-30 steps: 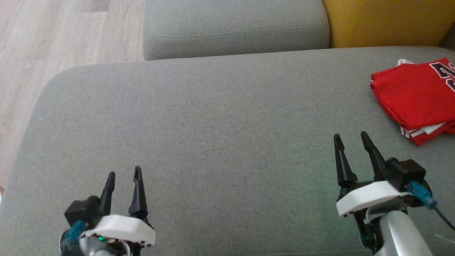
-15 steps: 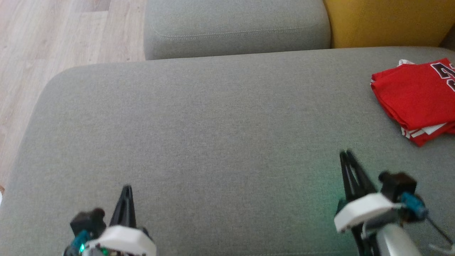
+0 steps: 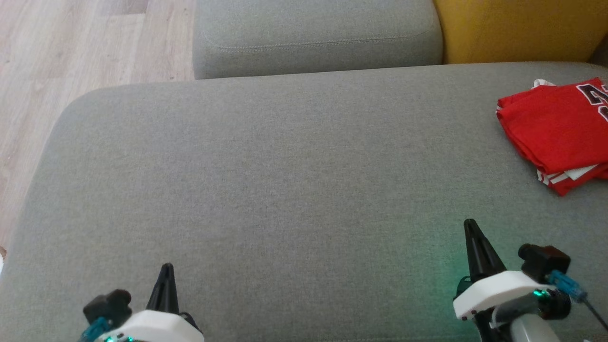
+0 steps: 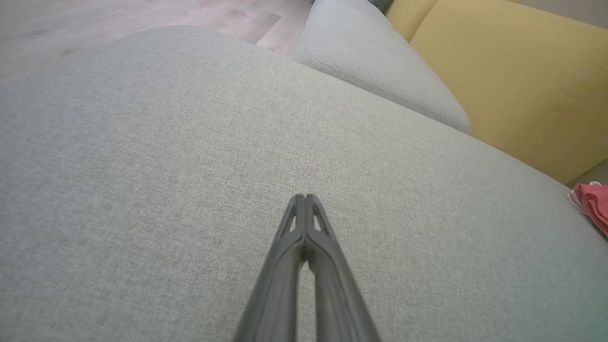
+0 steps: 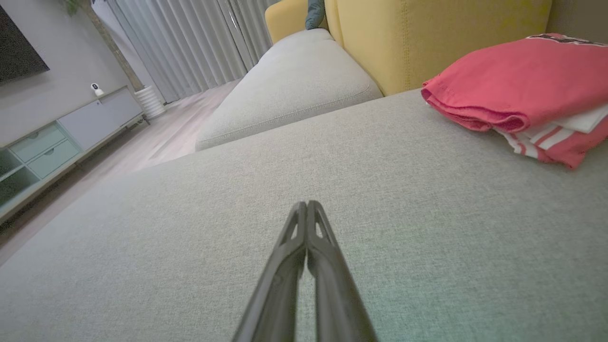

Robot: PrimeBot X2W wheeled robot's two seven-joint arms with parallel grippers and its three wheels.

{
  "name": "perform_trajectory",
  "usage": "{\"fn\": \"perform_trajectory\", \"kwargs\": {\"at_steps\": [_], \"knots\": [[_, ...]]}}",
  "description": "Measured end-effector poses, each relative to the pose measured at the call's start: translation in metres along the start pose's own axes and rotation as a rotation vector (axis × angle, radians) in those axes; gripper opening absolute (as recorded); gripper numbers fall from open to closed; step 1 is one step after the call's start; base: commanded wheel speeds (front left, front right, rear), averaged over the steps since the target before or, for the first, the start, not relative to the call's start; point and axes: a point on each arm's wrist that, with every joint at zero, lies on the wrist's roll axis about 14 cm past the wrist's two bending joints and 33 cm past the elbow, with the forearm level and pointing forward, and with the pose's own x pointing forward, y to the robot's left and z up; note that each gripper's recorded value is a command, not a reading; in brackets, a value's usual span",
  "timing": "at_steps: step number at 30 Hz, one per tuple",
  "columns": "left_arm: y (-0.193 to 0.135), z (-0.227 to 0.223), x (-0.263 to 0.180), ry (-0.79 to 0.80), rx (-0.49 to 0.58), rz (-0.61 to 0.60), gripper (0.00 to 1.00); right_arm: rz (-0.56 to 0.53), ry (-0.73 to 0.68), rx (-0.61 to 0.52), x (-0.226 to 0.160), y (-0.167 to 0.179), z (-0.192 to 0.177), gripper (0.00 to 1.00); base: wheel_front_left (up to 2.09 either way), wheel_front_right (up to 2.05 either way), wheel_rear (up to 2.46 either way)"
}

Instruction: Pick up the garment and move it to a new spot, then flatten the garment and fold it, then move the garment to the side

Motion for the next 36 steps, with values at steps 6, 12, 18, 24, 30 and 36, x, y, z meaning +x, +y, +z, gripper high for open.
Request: {"fn": "perform_trajectory", "kwargs": {"at_steps": [6,12,18,24,30,36], "knots": [[0.003,0.001,0.002,0.011,-0.063,0.009,0.00,-0.013,-0.005,0.070,0.000,-0.003,0.002,0.00,0.00,0.00,0.00],[0.005,0.004,0.005,0.013,-0.127,0.020,0.00,-0.029,-0.008,0.140,0.001,-0.007,0.004,0.00,0.00,0.00,0.00],[0.007,0.003,0.006,0.024,-0.190,0.022,0.00,-0.039,-0.012,0.210,0.001,-0.010,0.006,0.00,0.00,0.00,0.00],[0.011,0.006,0.008,0.026,-0.256,0.037,0.00,-0.048,-0.015,0.279,0.001,-0.012,0.007,0.00,0.00,0.00,0.00],[0.009,0.011,0.011,0.023,-0.320,0.026,0.00,-0.059,-0.024,0.350,0.002,-0.015,0.009,0.00,0.00,0.00,0.00],[0.011,0.010,0.011,0.034,-0.373,0.033,0.00,-0.066,-0.030,0.409,0.002,-0.018,0.010,0.00,0.00,0.00,0.00]]}}
